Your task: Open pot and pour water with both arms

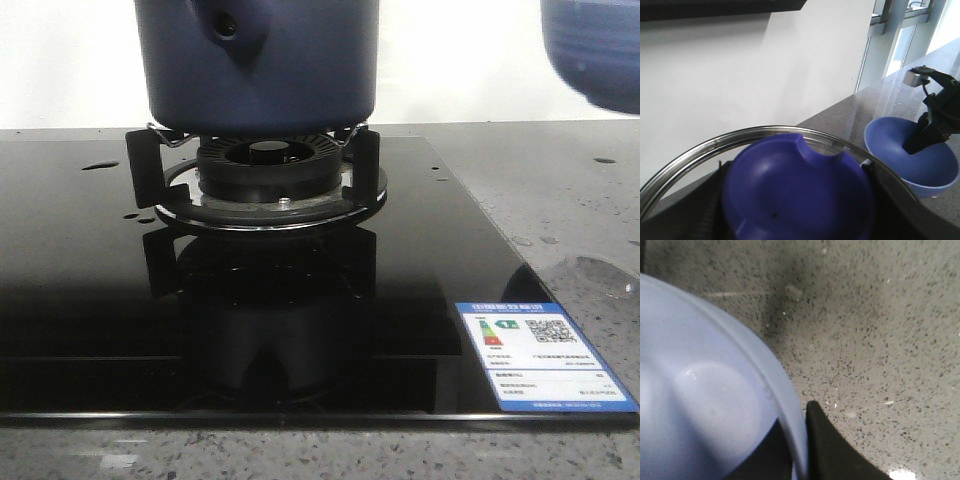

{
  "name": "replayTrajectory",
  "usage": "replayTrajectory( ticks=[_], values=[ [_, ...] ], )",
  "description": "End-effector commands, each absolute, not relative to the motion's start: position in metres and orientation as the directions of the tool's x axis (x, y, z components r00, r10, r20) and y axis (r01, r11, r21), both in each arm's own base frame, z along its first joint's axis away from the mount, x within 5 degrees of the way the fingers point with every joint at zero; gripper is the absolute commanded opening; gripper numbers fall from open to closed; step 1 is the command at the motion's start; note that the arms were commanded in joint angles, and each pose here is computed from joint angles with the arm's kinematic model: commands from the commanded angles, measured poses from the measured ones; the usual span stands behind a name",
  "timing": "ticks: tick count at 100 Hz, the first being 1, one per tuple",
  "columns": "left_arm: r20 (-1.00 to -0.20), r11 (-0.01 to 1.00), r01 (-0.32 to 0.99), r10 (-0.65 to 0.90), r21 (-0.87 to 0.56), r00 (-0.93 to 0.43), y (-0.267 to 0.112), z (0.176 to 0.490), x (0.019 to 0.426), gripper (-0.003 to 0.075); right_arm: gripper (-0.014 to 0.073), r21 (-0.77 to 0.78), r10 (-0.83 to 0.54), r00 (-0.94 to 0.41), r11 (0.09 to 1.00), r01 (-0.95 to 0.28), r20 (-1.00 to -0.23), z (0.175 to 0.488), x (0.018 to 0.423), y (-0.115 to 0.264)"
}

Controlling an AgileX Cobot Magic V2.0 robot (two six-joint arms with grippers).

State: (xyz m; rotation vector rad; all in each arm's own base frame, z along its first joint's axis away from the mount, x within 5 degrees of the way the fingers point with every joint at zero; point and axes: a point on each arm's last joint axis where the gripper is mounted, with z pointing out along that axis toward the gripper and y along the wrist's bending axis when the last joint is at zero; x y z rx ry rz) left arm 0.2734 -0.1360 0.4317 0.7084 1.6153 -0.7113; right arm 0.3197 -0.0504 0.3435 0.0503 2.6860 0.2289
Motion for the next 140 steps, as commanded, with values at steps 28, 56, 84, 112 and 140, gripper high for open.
replayTrajectory(
  ticks=[28,56,84,112,140],
  values=[
    [-0.997,0.655,0.752,-0.022,-0.073,-0.077,-0.136,0.454,0.269,0.0388,-0.0055,0.186,0.108,-0.896,0.982,0.029,-0.430,0.325,0.321,-0.052],
    [-0.997,0.670,0.739,-0.028,-0.073,-0.073,-0.135,0.455,0.271,0.0388,-0.0055,0.177,0.113,-0.902,0.983,0.042,-0.417,0.311,0.319,-0.053],
    [-0.997,0.670,0.739,-0.028,-0.073,-0.073,-0.135,0.455,0.271,0.0388,-0.0055,0.172,0.111,-0.907,0.984,0.044,-0.406,0.307,0.321,-0.054],
    [-0.997,0.670,0.739,-0.028,-0.073,-0.073,-0.135,0.455,0.271,0.0388,-0.0055,0.156,0.102,-0.910,0.987,0.042,-0.402,0.306,0.321,-0.055],
    [-0.997,0.670,0.739,-0.028,-0.073,-0.073,-0.135,0.455,0.271,0.0388,-0.0055,0.149,0.098,-0.910,0.988,0.041,-0.403,0.306,0.321,-0.056]
  ],
)
